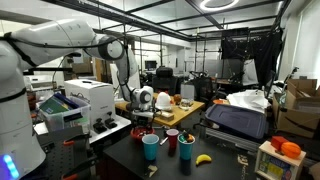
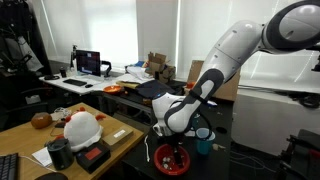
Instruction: Put the sweets inside the blue cup.
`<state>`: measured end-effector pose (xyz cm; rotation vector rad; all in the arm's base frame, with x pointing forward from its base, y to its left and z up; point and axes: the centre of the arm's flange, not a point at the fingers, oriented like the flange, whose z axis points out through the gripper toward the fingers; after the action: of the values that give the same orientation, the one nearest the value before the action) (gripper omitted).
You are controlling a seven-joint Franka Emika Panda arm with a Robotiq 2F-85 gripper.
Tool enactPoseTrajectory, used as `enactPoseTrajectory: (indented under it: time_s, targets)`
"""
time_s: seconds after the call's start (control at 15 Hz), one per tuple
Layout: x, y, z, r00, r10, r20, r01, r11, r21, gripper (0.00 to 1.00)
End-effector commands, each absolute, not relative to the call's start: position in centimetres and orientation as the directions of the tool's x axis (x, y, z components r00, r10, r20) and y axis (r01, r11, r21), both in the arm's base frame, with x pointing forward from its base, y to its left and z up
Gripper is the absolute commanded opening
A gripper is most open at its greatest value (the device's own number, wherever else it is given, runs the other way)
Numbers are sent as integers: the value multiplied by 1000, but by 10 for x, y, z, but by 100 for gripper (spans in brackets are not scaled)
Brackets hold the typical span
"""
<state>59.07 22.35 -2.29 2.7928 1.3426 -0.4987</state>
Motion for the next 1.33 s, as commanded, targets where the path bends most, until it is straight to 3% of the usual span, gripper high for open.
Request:
enactPoseTrajectory:
  time_s: [0.0,1.27]
  targets:
    - [593,221,-26,550,789,-275,788,-599,-142,100]
    - [617,219,-11,555,804,-214,793,-589,-156,100]
